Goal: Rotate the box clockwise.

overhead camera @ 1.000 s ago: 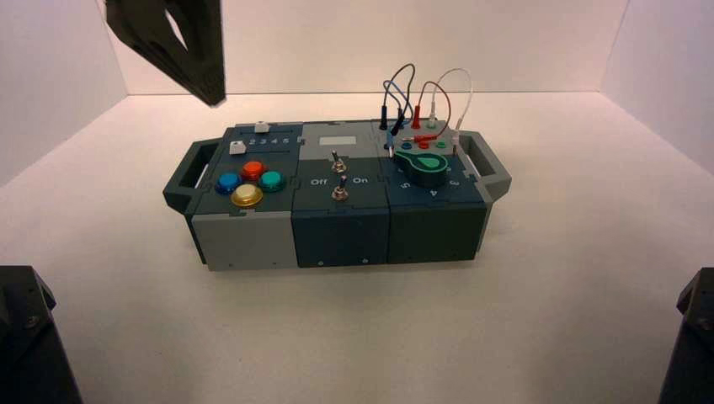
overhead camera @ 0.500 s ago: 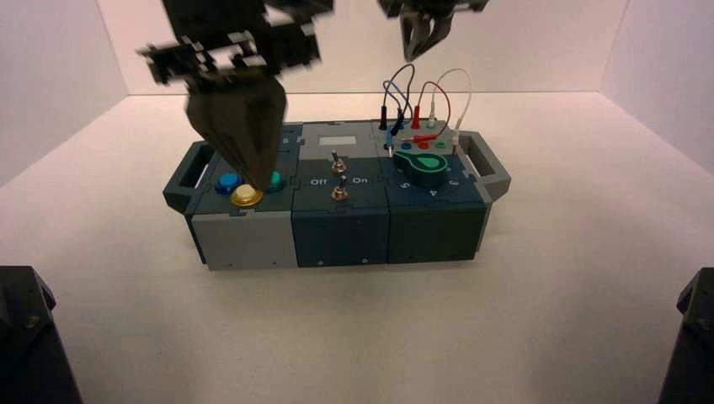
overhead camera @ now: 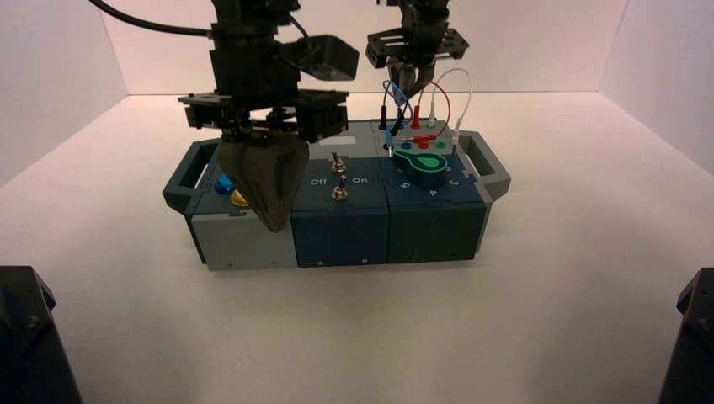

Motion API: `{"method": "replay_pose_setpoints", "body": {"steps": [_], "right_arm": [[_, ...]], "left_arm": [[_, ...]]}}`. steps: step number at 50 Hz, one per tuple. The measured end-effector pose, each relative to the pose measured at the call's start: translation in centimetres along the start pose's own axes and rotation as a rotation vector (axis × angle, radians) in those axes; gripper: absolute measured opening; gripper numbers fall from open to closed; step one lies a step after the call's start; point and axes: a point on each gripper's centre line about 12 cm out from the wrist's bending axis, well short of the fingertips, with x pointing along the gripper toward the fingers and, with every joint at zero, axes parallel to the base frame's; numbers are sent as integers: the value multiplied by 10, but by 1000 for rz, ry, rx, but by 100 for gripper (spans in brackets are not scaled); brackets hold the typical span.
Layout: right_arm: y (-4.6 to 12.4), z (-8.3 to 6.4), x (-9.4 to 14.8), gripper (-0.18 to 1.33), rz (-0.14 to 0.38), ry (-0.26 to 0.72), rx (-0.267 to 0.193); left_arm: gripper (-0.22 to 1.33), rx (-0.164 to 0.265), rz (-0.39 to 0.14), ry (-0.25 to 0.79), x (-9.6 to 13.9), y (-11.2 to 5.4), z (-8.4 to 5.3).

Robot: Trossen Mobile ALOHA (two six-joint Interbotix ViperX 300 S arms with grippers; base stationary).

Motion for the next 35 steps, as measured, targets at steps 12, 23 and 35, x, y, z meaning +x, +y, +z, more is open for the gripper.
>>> {"method": "replay_pose_setpoints", "body": {"steps": [12,23,35], "right_arm": [[3,-10,18,-14,24,47,15],[5,-20,27,-14,48,109,24],[6,-22,24,-15,56,131,27]], "left_arm": [[-16,-3,11,26,11,1,7],[-16,0,21,22,17,2,12],[-16,10,47,31,24,6,18]]}}
